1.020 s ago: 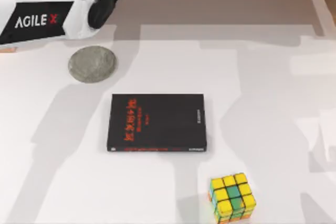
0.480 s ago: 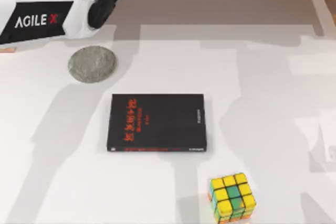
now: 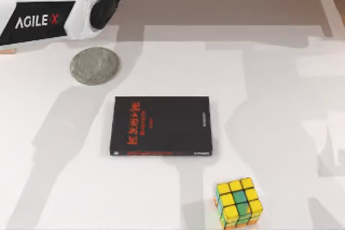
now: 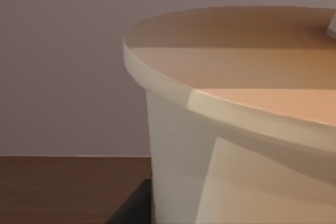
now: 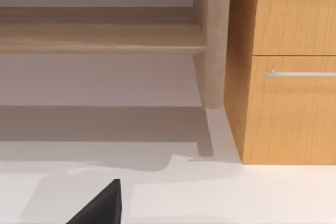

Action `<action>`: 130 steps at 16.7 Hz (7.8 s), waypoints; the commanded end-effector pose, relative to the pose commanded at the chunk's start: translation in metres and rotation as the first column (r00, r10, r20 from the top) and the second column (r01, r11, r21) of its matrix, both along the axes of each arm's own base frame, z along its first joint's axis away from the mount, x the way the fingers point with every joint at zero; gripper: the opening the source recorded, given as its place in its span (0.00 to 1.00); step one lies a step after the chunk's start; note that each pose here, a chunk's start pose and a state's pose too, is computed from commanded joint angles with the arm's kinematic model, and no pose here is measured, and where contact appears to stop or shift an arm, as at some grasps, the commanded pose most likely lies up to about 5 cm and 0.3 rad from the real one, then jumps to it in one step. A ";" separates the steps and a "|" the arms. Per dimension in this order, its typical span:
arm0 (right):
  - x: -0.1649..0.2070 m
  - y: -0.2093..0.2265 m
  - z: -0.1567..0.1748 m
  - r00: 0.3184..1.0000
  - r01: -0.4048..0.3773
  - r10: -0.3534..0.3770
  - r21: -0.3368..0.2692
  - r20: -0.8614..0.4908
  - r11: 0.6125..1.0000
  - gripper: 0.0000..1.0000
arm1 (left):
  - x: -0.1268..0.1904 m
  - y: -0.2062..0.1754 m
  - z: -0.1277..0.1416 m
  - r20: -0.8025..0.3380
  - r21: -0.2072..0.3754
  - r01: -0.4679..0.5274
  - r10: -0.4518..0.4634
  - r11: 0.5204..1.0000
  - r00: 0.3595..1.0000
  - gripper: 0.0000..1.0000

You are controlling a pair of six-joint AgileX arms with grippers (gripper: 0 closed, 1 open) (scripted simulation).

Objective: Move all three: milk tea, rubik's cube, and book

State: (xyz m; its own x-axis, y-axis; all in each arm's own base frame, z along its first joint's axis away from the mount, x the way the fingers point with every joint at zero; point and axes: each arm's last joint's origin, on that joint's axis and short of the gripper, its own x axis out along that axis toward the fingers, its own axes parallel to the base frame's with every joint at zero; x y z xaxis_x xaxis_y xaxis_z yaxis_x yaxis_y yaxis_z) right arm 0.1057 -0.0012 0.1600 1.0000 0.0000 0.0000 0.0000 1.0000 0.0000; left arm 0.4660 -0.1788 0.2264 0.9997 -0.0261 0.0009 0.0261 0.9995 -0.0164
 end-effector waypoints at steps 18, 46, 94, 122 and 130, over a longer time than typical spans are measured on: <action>0.000 0.000 0.000 1.000 0.000 0.000 0.000 0.000 1.000 1.00 | -0.082 0.002 0.011 0.008 -0.015 0.015 -0.015 1.000 1.000 0.00; 0.000 0.000 0.000 1.000 0.000 0.000 0.000 0.000 1.000 1.00 | -0.091 0.069 -0.109 -0.087 0.006 0.011 -0.010 1.000 0.996 0.00; 0.000 0.000 0.000 1.000 0.000 0.000 0.000 0.000 1.000 1.00 | -0.129 0.071 -0.090 -0.074 0.000 0.006 -0.006 1.000 0.997 1.00; 0.000 0.000 0.000 1.000 0.000 0.000 0.000 0.000 1.000 1.00 | -0.308 0.163 -0.009 -0.017 0.002 -0.019 0.019 1.000 1.000 1.00; 0.000 0.000 0.000 1.000 0.000 0.000 0.000 0.000 1.000 1.00 | -0.358 0.177 -0.059 0.005 0.015 -0.024 0.024 1.000 1.000 1.00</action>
